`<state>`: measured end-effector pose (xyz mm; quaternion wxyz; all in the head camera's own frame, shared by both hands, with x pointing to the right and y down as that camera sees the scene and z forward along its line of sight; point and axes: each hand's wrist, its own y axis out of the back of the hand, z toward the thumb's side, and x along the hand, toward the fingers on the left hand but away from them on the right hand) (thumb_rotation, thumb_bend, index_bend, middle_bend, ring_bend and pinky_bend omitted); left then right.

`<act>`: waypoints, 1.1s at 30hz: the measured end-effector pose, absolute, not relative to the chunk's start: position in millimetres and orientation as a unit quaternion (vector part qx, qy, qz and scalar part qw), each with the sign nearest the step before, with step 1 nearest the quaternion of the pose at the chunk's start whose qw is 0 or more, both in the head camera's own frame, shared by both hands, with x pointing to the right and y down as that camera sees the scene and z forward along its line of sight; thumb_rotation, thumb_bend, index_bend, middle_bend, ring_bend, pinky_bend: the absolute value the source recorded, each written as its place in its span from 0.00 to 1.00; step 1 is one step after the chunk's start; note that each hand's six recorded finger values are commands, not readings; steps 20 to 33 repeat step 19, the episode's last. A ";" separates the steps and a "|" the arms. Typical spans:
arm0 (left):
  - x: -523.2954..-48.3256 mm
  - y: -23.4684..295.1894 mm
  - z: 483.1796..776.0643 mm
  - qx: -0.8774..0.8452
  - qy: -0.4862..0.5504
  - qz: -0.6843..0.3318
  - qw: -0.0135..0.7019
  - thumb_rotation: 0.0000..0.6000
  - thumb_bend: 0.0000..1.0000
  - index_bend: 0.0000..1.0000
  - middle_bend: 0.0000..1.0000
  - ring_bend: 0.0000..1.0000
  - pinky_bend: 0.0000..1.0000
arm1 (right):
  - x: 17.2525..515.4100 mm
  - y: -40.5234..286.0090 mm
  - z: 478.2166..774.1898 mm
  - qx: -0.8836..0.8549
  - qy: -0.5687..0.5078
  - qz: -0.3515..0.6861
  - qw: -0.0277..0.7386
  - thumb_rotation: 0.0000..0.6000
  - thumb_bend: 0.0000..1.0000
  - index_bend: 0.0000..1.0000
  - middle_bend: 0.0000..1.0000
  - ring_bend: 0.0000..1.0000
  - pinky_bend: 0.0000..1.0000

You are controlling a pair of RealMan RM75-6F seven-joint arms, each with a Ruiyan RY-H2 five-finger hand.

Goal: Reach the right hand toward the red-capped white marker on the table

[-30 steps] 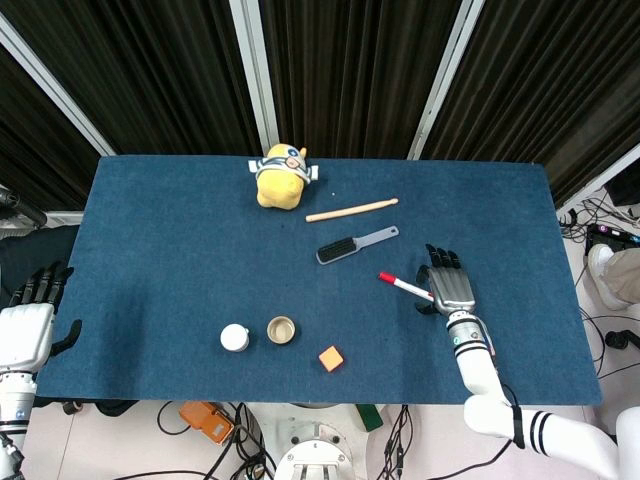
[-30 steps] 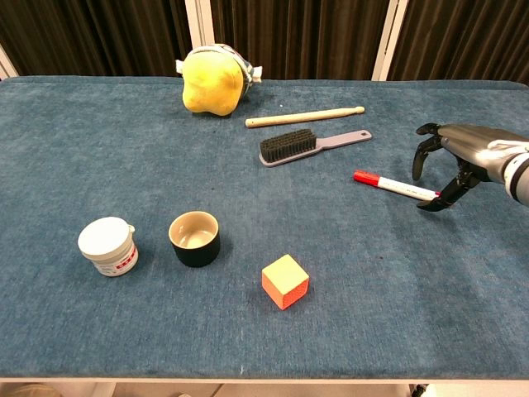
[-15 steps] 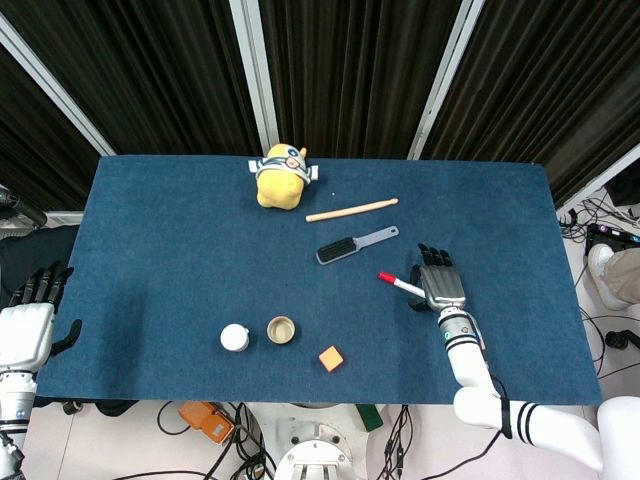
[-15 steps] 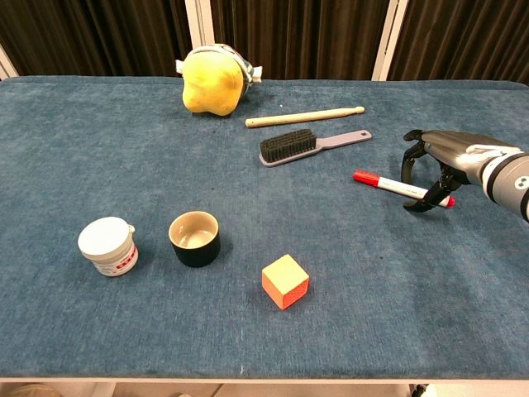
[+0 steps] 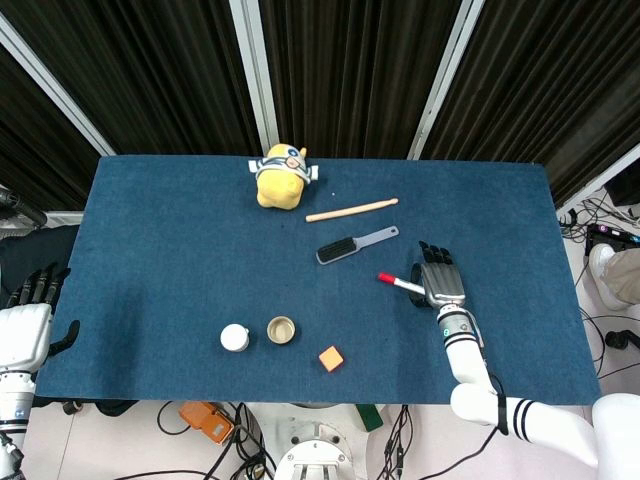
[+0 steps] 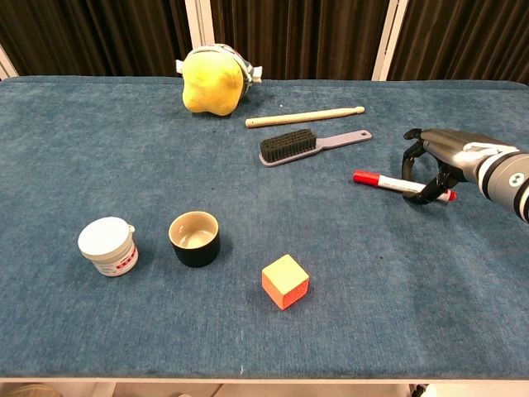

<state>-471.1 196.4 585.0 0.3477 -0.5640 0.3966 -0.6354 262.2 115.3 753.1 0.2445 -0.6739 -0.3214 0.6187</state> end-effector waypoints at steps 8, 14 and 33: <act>-470.3 197.0 585.4 -0.564 0.394 -0.636 0.350 1.00 0.34 0.08 0.00 0.00 0.16 | 257.8 95.6 728.8 -0.671 -0.351 0.595 0.268 1.00 0.57 0.66 0.02 0.02 0.00; -470.3 197.2 585.4 -0.563 0.392 -0.637 0.351 1.00 0.34 0.08 0.00 0.00 0.16 | 233.9 70.1 697.2 -0.682 -0.368 0.558 0.297 1.00 0.57 0.67 0.02 0.02 0.00; -470.3 197.5 585.4 -0.563 0.391 -0.638 0.352 1.00 0.34 0.08 0.00 0.00 0.16 | 204.8 44.9 670.6 -0.694 -0.373 0.527 0.320 1.00 0.57 0.67 0.02 0.02 0.00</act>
